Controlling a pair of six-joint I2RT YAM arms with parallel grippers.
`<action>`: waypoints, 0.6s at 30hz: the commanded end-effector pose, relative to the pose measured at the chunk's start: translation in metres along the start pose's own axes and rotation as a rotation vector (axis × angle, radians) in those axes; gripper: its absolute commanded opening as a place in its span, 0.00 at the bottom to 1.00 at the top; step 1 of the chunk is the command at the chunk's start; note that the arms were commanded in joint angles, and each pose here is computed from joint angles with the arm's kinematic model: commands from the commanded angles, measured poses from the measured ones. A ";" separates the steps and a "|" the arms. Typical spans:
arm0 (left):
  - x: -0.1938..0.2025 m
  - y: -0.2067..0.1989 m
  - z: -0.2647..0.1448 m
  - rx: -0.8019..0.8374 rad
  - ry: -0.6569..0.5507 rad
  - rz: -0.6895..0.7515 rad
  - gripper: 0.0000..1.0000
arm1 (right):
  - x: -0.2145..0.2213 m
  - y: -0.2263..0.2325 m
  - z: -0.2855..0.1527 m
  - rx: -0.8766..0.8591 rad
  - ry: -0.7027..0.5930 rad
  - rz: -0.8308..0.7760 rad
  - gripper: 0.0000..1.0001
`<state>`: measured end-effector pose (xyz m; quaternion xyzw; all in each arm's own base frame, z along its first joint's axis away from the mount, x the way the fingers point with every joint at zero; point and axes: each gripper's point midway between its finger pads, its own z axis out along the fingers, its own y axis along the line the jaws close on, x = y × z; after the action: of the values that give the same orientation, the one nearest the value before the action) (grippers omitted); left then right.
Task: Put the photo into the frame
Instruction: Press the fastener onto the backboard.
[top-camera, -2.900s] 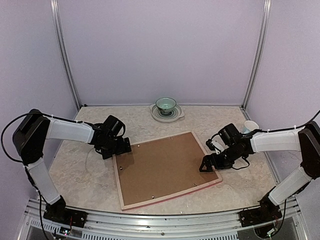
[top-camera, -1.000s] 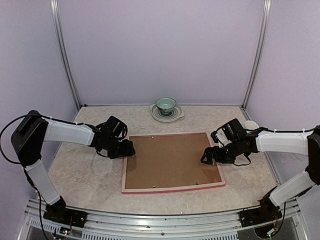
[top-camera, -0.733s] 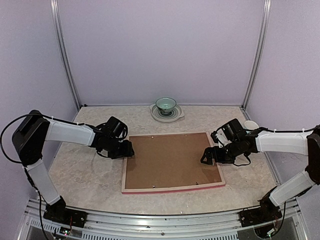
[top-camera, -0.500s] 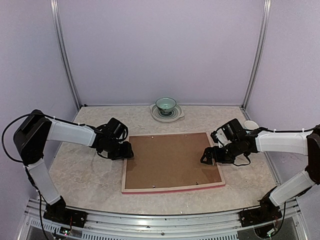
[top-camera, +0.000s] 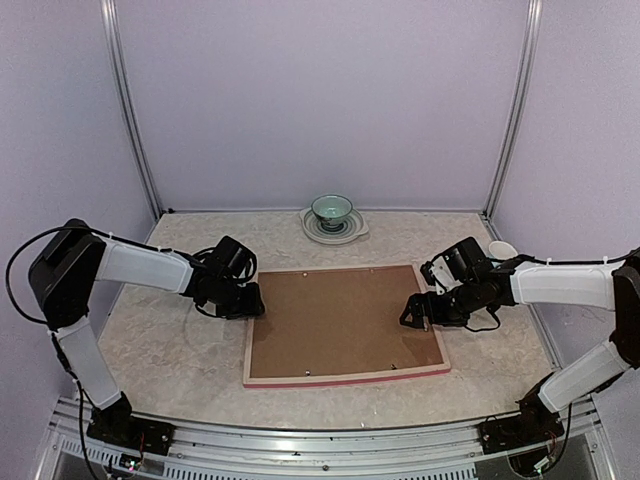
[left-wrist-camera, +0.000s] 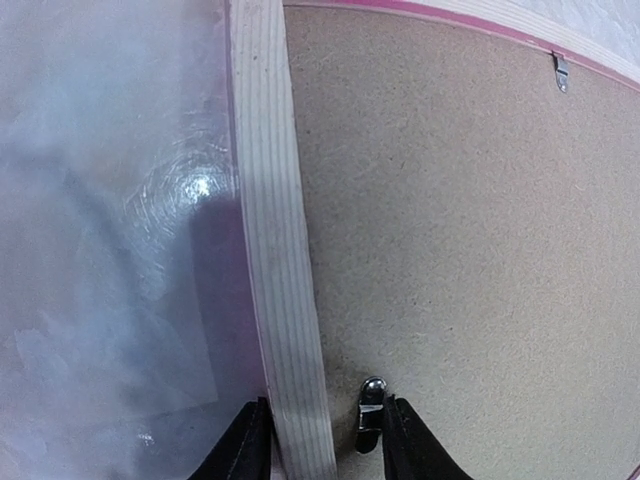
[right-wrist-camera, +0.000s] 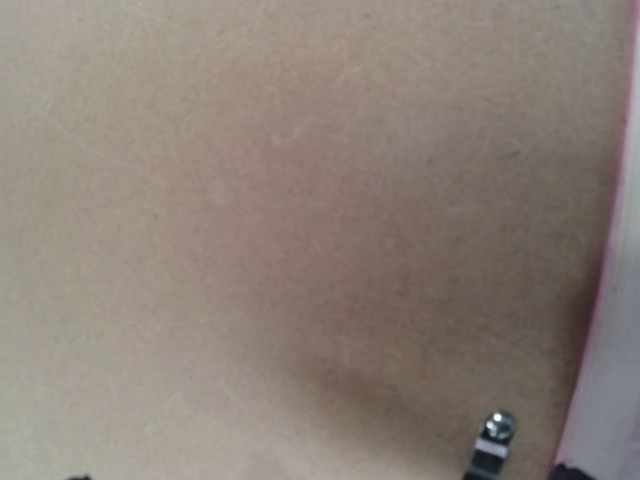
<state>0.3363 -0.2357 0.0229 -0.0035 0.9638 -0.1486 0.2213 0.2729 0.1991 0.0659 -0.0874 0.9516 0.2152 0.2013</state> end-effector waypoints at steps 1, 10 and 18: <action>0.008 0.010 0.008 -0.029 0.025 0.014 0.37 | 0.001 -0.002 0.004 -0.004 0.006 0.001 0.99; 0.016 0.011 0.012 -0.023 0.044 0.010 0.30 | 0.000 -0.001 0.002 -0.004 0.005 -0.003 0.99; 0.021 0.009 0.014 0.003 0.065 -0.003 0.28 | 0.000 -0.001 -0.001 -0.002 0.000 -0.003 0.99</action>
<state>0.3395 -0.2355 0.0230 -0.0073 0.9618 -0.1541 0.2259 0.2721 0.1998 0.0647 -0.0892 0.9518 0.2164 0.1984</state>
